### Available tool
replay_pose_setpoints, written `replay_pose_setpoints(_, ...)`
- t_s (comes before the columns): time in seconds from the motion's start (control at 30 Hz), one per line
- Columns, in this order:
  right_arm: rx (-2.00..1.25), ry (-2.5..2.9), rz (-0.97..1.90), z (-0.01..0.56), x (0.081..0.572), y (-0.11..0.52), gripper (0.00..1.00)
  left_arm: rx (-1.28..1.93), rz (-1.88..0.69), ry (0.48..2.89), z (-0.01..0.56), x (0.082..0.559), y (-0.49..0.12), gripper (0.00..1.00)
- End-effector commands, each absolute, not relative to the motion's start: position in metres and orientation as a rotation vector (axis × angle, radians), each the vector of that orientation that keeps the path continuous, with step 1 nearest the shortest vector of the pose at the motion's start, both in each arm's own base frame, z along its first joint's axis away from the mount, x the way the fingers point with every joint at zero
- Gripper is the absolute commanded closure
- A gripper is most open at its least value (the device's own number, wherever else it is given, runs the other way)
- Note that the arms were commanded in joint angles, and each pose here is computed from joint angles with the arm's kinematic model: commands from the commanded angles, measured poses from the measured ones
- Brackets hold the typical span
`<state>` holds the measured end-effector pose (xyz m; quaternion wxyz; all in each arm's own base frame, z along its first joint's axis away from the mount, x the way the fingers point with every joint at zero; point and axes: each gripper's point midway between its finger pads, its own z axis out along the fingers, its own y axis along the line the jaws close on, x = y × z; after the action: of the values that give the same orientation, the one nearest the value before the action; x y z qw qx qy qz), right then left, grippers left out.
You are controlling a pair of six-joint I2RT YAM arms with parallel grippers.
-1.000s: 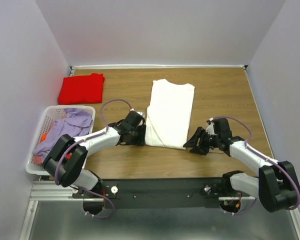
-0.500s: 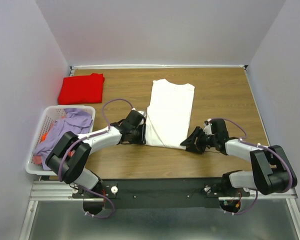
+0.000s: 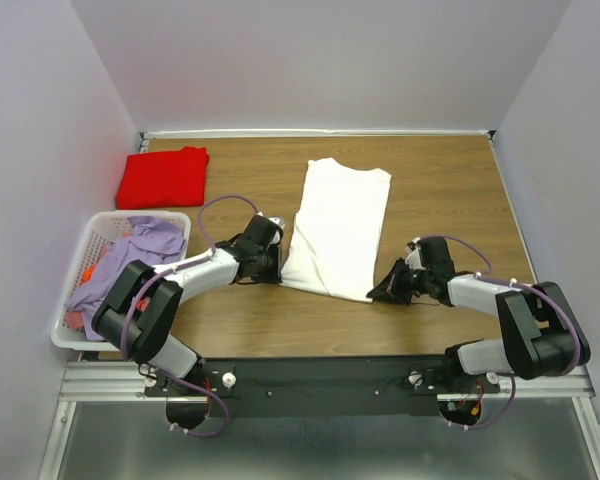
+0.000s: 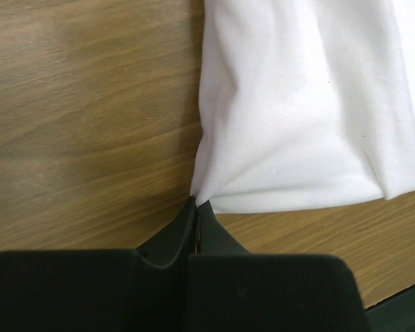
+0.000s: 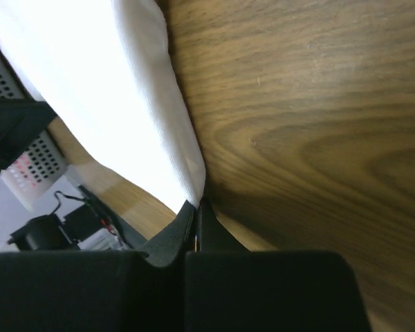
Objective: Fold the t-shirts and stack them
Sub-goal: Fold the tshirt
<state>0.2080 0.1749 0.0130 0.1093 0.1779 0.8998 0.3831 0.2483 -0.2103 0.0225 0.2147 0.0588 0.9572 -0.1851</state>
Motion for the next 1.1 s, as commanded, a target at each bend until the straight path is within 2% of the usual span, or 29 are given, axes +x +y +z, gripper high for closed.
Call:
replay_pose_setpoints(0.0, 0.479, 2.694, 0.862, 0.01, 0.207, 0.146, 1.0, 0.13, -0.381, 2.696, 0.019, 0.246, -0.169, 1.0)
replay_pose_setpoints(0.17, 0.492, 2.745, 0.794, 0.011, 0.197, 0.136, 0.99, 0.113, -0.415, 2.729, 0.015, 0.233, -0.161, 1.0)
replay_pose_setpoints(0.37, 0.467, 2.806, 0.877, 0.007, 0.184, 0.144, 0.99, 0.116, -0.513, 2.786, 0.006, 0.215, -0.169, 1.0)
replay_pose_setpoints(0.43, 0.456, 2.839, 0.909, 0.004, 0.18, 0.147, 0.96, 0.128, -0.536, 2.796, 0.007, 0.211, -0.171, 0.99)
replay_pose_setpoints(0.47, 0.441, 2.849, 0.962, 0.006, 0.177, 0.152, 0.94, 0.138, -0.567, 2.805, 0.007, 0.208, -0.174, 0.96)
replay_pose_setpoints(0.57, 0.398, 2.824, 1.012, 0.018, 0.183, 0.158, 0.77, 0.149, -0.593, 2.813, 0.008, 0.203, -0.176, 0.85)
replay_pose_setpoints(0.6, 0.389, 2.807, 1.009, 0.022, 0.187, 0.158, 0.67, 0.151, -0.594, 2.805, 0.01, 0.204, -0.176, 0.71)
replay_pose_setpoints(0.67, 0.36, 2.731, 0.991, 0.04, 0.208, 0.159, 0.59, 0.15, -0.586, 2.781, 0.018, 0.21, -0.176, 0.52)
replay_pose_setpoints(0.77, 0.36, 2.683, 0.94, 0.053, 0.229, 0.157, 0.57, 0.137, -0.586, 2.741, 0.032, 0.221, -0.179, 0.41)
replay_pose_setpoints(0.93, 0.323, 2.627, 0.931, 0.073, 0.27, 0.163, 0.56, 0.115, -0.524, 2.642, 0.06, 0.25, -0.179, 0.41)
replay_pose_setpoints(1.07, 0.262, 2.613, 0.94, 0.078, 0.296, 0.169, 0.57, 0.143, -0.539, 2.611, 0.071, 0.263, -0.187, 0.55)
